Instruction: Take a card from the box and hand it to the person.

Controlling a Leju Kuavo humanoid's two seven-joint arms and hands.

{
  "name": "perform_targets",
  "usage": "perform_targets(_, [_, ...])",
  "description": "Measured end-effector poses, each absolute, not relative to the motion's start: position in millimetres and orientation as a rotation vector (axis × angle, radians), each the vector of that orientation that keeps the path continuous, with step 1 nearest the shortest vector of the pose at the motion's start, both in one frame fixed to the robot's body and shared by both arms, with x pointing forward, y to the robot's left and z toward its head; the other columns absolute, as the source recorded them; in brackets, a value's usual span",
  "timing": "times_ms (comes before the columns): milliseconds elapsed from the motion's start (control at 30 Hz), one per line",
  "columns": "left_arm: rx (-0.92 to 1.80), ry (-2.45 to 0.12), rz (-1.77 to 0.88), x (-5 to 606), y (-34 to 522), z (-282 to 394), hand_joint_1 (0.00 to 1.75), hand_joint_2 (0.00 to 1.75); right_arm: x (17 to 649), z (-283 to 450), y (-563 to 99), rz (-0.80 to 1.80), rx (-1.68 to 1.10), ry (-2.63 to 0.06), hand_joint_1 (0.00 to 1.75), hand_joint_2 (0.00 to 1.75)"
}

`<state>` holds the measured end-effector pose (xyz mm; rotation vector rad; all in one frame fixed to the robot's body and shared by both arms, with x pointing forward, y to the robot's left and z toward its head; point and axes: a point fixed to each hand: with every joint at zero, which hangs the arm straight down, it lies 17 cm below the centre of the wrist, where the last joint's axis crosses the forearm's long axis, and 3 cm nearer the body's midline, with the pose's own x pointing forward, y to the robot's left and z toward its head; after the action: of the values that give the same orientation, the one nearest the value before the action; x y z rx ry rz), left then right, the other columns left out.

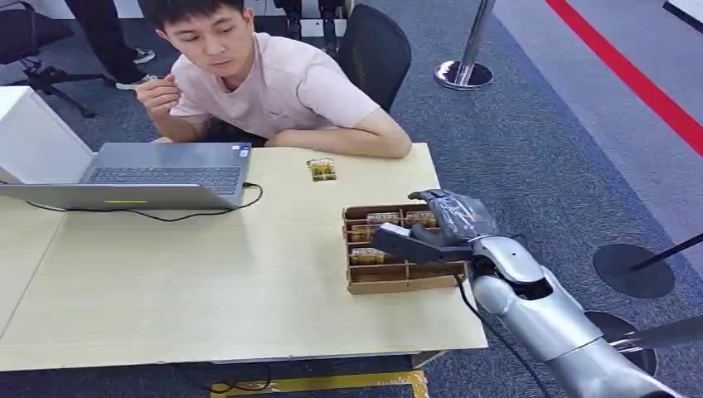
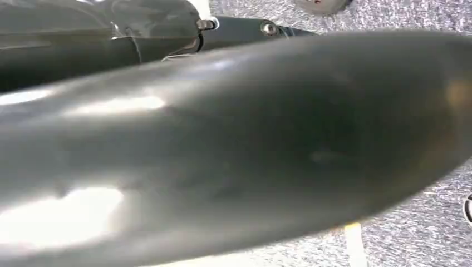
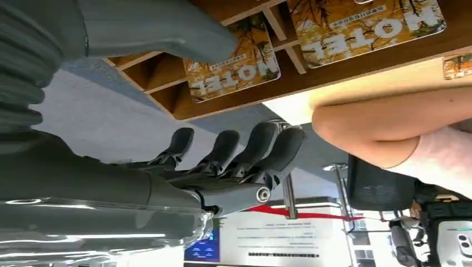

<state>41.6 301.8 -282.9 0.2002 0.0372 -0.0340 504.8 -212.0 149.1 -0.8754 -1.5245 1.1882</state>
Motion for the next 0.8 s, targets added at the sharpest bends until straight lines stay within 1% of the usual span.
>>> perform_targets(67, [0.201, 0.037, -0.034, 41.6, 302.0, -282.9, 0.00, 0.00, 506.0, 148.8, -212.1, 1.190, -0.877, -1.522, 0.77, 1.75])
perform_targets(200, [0.201, 0.037, -0.033, 41.6, 302.0, -282.9, 0.00, 0.00, 507.5, 147.9, -211.6, 1.195, -0.878, -1.516, 0.89, 1.75])
perform_targets(300, [0.201, 0.037, -0.035, 41.7, 302.0, -282.9, 0.00, 0.00, 508.3, 146.2, -211.7, 1.198, -0.880, -1.508, 0.91, 1.75])
perform_targets(333, [0.201, 0.037, -0.035, 41.7, 302.0, -282.9, 0.00, 0.00, 508.6, 145.9, -212.0, 1.197, -0.881, -1.506, 0.96, 1.75])
perform_targets(400, [0.201, 0.037, -0.035, 41.7, 302.0, -282.9, 0.00, 0.00, 508.6, 144.3, -212.0, 1.199, -0.881, -1.501, 0.99, 1.75])
perform_targets(433, [0.201, 0.037, -0.034, 41.7, 302.0, -282.9, 0.00, 0.00, 508.5, 143.6, -212.1, 1.200, -0.881, -1.499, 0.96, 1.75])
perform_targets(700, [0.201, 0.038, -0.034, 41.4, 302.0, -282.9, 0.00, 0.00, 508.6, 141.8, -211.7, 1.206, -0.881, -1.494, 0.93, 1.75])
perform_targets(733, [0.201, 0.038, -0.034, 41.4, 302.0, -282.9, 0.00, 0.00, 508.8, 141.0, -211.9, 1.207, -0.880, -1.492, 0.94, 1.75])
perform_targets(800, [0.201, 0.038, -0.034, 41.4, 302.0, -282.9, 0.00, 0.00, 509.0, 139.2, -212.4, 1.209, -0.879, -1.487, 0.91, 1.75])
